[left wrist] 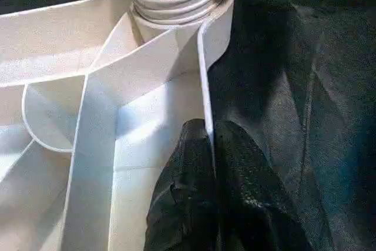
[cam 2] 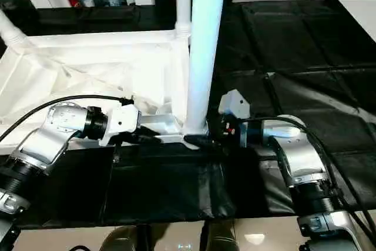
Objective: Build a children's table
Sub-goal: Rotate leg to tighten
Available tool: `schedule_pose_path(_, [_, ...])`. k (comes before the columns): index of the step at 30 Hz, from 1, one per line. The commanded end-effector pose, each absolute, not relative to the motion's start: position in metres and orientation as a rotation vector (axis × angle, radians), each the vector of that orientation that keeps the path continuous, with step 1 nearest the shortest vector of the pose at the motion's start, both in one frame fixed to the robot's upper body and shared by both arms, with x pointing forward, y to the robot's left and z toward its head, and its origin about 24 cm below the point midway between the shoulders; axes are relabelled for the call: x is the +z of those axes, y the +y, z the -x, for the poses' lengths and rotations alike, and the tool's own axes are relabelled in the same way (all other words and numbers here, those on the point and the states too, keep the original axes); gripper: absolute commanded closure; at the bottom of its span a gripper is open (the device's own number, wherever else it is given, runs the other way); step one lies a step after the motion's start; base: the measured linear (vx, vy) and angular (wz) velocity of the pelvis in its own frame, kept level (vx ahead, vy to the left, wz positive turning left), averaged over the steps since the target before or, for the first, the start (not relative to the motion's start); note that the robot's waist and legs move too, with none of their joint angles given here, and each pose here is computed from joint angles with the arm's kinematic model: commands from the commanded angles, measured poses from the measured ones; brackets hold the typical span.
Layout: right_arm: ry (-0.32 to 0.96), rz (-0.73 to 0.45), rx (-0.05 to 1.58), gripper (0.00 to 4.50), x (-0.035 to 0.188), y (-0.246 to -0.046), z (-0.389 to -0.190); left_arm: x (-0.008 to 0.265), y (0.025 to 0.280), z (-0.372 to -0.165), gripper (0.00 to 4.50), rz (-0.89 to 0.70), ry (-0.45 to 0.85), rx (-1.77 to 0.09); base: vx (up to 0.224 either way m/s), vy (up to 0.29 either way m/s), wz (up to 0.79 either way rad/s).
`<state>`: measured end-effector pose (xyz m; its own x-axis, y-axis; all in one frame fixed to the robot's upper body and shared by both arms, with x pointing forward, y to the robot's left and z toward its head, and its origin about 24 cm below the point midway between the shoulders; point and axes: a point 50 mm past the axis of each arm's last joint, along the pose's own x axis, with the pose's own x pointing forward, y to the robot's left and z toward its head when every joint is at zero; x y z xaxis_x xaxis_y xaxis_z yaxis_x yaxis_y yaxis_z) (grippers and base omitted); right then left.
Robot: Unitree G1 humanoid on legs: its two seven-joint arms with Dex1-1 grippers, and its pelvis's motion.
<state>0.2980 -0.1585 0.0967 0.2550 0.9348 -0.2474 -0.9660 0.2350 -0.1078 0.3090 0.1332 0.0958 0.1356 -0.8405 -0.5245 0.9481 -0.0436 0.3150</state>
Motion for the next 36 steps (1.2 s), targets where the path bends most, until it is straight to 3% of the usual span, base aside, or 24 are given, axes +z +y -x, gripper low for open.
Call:
schedule_pose_path(1, [0.147, 0.262, 1.356, 0.96, 0.097, -0.157, -0.298, 0.088, 0.133, -0.303, 4.50, -0.756, 0.246, -1.538, 0.000, 0.000, 0.00])
schedule_pose_path(6, [0.154, 0.256, 1.370, 1.30, 0.097, -0.157, -0.299, 0.087, 0.134, -0.303, 4.50, -0.756, 0.250, -1.542, 0.000, 0.000, 0.00])
schedule_pose_path(8, [0.158, 0.252, 1.379, 1.63, 0.097, -0.157, -0.299, 0.086, 0.134, -0.302, 4.50, -0.754, 0.250, -1.544, 0.000, 0.000, 0.00])
schedule_pose_path(17, [0.162, 0.176, 1.415, 1.83, 0.092, -0.148, -0.288, 0.082, 0.134, -0.304, 4.50, -0.711, 0.256, -1.472, 0.000, 0.000, 0.00])
schedule_pose_path(23, [0.175, 0.095, 1.256, 1.83, 0.085, -0.128, -0.286, 0.084, 0.123, -0.307, 4.50, -0.604, 0.268, -1.321, 0.000, 0.000, 0.00])
schedule_pose_path(26, [0.181, -0.045, 0.921, 1.83, 0.082, -0.089, -0.298, 0.088, 0.088, -0.313, 4.50, -0.442, 0.258, -1.100, 0.000, 0.000, 0.00])
schedule_pose_path(36, [0.189, -0.153, 0.641, 1.89, 0.084, -0.068, -0.314, 0.100, 0.051, -0.325, 4.50, -0.360, 0.206, -0.904, 0.000, 0.000, 0.00])
